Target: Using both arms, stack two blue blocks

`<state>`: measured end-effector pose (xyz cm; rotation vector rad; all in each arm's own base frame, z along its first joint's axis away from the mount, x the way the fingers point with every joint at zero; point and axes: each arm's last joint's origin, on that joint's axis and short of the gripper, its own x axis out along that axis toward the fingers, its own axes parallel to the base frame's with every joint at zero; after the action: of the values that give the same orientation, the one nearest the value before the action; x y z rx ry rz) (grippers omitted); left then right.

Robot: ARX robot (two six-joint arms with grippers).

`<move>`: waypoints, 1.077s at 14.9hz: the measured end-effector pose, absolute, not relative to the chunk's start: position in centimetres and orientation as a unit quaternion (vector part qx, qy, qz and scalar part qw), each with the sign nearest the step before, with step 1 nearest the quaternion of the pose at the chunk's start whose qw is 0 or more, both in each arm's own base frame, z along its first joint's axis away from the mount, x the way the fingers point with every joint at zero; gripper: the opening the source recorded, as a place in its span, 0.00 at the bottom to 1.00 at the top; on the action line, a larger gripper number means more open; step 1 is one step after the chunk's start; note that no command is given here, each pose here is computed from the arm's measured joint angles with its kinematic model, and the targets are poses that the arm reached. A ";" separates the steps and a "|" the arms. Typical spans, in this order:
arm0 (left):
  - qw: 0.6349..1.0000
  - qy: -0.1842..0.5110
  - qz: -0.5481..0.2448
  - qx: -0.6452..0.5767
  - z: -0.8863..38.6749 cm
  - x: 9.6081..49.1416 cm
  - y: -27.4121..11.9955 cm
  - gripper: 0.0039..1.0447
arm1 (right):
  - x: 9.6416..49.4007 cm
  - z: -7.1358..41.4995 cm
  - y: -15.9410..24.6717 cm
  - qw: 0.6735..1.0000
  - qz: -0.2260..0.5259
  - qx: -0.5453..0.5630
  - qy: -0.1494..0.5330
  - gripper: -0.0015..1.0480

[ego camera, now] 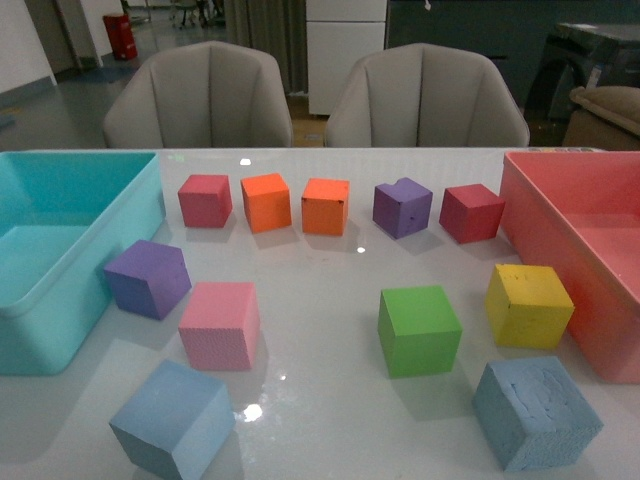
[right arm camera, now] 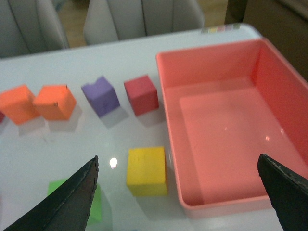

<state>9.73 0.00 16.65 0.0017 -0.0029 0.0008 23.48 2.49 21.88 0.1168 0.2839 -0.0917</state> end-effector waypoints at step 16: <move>1.000 -0.001 0.000 0.001 16.7 9.7 0.0 0.94 | 27.5 9.8 6.2 0.904 0.076 0.044 0.419 0.94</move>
<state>9.73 0.00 16.65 0.0017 -0.0029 0.0004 27.48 6.24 9.79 0.0917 0.8651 0.1574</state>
